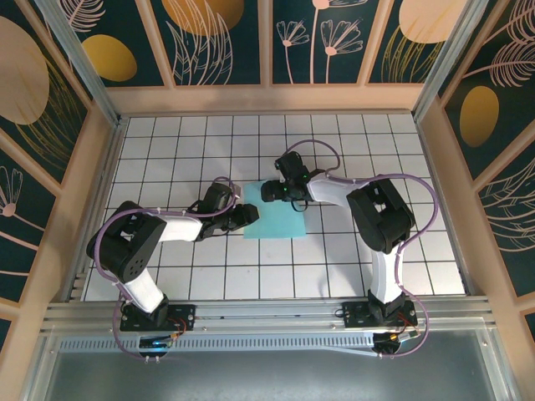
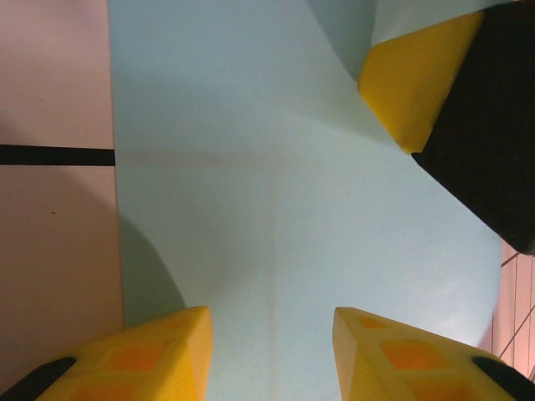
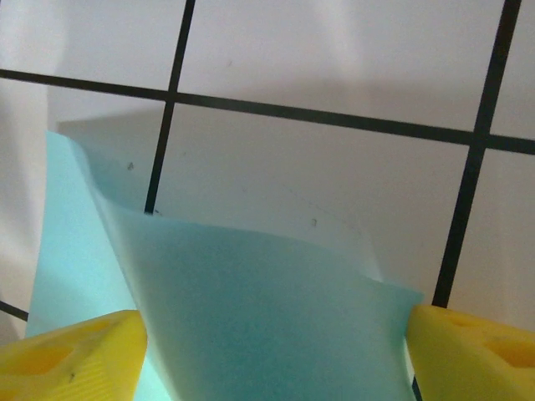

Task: Fold a paper plane with a square sheet of paper (fold left side to right side)
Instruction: Pick up the square sheet of paper from the center of the table, then place a square sheet of paper at the center of the table.

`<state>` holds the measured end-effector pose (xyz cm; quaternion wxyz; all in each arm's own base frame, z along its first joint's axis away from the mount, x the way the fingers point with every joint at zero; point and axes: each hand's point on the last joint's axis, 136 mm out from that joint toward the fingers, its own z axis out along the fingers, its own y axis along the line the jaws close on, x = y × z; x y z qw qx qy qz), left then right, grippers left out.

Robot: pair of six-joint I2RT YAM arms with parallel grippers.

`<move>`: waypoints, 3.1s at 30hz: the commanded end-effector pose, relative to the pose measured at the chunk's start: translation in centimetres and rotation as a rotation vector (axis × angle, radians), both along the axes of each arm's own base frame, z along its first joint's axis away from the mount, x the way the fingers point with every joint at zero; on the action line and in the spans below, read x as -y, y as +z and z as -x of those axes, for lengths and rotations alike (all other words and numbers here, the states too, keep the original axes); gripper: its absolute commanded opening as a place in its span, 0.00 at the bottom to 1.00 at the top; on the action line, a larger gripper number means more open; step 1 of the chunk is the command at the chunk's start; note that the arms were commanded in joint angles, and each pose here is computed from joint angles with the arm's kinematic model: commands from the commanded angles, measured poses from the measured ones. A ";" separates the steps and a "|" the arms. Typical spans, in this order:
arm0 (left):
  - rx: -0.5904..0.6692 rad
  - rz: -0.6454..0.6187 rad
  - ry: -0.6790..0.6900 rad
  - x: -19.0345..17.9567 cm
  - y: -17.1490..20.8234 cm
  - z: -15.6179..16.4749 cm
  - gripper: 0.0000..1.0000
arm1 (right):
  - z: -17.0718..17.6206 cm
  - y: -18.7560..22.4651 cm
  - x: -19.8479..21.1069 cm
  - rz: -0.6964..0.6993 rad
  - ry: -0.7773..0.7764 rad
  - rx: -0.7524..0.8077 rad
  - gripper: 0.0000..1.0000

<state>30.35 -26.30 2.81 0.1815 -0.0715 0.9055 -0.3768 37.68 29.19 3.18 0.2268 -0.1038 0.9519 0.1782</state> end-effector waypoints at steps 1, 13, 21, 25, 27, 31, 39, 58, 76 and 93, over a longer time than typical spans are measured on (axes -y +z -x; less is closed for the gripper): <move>-0.001 0.002 0.008 0.5 -0.6 -0.4 0.43 | 1.2 0.4 0.1 0.014 0.023 -0.032 0.74; 0.107 -0.030 0.045 -0.3 2.8 -1.8 0.56 | 1.5 0.6 -0.1 -0.021 0.040 -0.046 0.44; 0.235 -0.100 0.094 -2.5 6.9 -2.8 0.75 | 1.4 2.9 -0.2 -0.161 0.067 -0.042 0.38; 0.267 -0.064 0.103 -4.0 8.6 -3.1 0.81 | 1.5 5.3 -0.2 -0.250 0.100 -0.014 0.38; 0.288 -0.027 0.107 -4.8 9.6 -3.3 0.83 | 0.7 6.8 0.9 -0.303 0.092 0.008 0.37; 0.358 0.054 0.102 -6.0 12.2 -3.2 0.89 | 0.6 10.5 2.0 -0.457 0.124 0.041 0.36; 0.504 0.182 0.024 -5.4 18.0 -1.8 0.97 | 1.3 18.2 3.8 -0.683 0.199 0.138 0.33; 0.555 0.267 -0.010 -4.8 21.1 -1.3 0.99 | 3.3 23.4 3.9 -0.821 0.316 0.166 0.22; 0.745 0.386 -0.308 -2.1 26.9 1.6 0.99 | 11.5 31.7 3.2 -0.926 0.703 0.269 0.19; 0.802 0.445 -0.527 -0.8 28.4 4.9 0.99 | 18.6 35.6 0.4 -0.979 1.000 0.315 0.18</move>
